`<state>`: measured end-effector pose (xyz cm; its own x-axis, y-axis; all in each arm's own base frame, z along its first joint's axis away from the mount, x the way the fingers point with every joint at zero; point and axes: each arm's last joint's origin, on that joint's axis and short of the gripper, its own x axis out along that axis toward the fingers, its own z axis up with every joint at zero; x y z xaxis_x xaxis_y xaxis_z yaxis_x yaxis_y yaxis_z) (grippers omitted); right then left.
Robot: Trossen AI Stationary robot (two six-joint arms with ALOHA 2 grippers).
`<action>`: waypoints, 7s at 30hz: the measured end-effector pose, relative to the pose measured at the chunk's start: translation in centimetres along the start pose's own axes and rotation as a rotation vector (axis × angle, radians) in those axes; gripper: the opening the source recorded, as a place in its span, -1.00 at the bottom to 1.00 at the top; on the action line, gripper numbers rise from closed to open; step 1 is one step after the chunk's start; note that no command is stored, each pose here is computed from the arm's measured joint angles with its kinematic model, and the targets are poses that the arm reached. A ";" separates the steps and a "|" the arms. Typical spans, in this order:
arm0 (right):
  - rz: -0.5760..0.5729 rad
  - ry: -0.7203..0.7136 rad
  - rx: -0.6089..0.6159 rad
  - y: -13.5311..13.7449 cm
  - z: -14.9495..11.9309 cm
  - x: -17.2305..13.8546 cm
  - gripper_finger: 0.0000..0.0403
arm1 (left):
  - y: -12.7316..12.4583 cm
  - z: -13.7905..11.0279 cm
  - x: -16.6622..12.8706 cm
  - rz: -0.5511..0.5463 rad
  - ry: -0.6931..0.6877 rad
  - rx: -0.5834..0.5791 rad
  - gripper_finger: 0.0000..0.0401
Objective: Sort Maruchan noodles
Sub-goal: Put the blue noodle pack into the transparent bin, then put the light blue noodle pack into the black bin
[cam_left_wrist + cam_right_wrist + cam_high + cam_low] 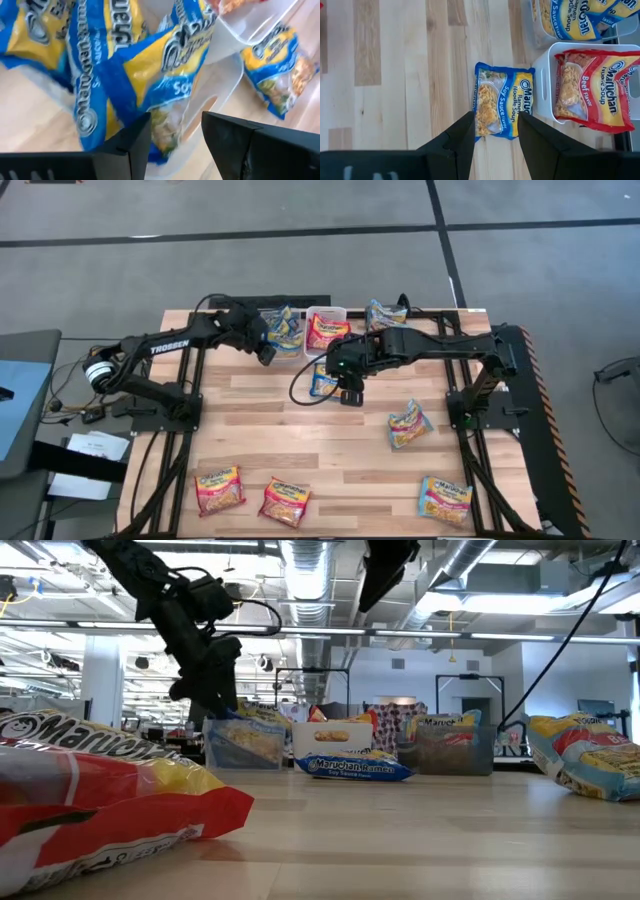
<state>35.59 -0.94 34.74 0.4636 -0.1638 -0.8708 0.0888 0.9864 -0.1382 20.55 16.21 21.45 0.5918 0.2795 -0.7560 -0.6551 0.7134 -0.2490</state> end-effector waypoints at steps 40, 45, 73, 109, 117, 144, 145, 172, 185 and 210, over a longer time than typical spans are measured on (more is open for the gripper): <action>0.000 0.005 -0.001 0.0 -0.1 0.0 -0.14 | -0.3 1.5 1.8 0.135 0.145 0.070 -0.36; 0.000 0.005 -0.001 0.0 -0.1 0.0 -0.14 | -0.5 1.9 1.9 0.122 0.107 0.074 -0.36; -0.012 0.191 0.107 0.0 -1.9 -0.2 -0.14 | -1.4 2.5 -3.5 0.098 -0.044 0.131 -0.37; -0.119 0.259 0.146 4.7 -9.1 -5.7 -0.14 | -3.4 1.9 -11.6 -0.277 -0.248 0.053 -0.37; -0.104 0.172 0.328 2.9 -14.1 -6.7 -0.14 | -3.4 1.9 -11.5 -0.275 -0.245 0.052 -0.36; -0.055 0.485 0.184 3.8 -17.3 -2.5 -0.14 | -3.4 1.9 -11.5 -0.273 -0.241 0.052 -0.36; -0.046 0.510 0.170 3.9 -17.2 -2.0 -0.14 | -3.4 1.9 -11.5 -0.273 -0.241 0.052 -0.36; -0.031 0.489 -0.088 4.0 -17.0 -0.6 -0.13 | -3.2 1.9 -11.4 -0.195 -0.256 0.040 -0.37; 0.076 0.492 -0.185 4.8 -18.0 1.9 0.04 | -3.1 1.8 -11.4 -0.194 -0.244 0.029 -0.37; 0.225 0.375 -0.206 5.7 -17.6 3.2 0.02 | -3.1 1.7 -11.4 -0.192 -0.236 0.027 -0.36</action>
<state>22.05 4.42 22.86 0.0980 0.0329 -0.9946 -0.1713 0.9851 0.0157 16.65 11.92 31.87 0.7982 0.2772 -0.5348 -0.5100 0.7835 -0.3551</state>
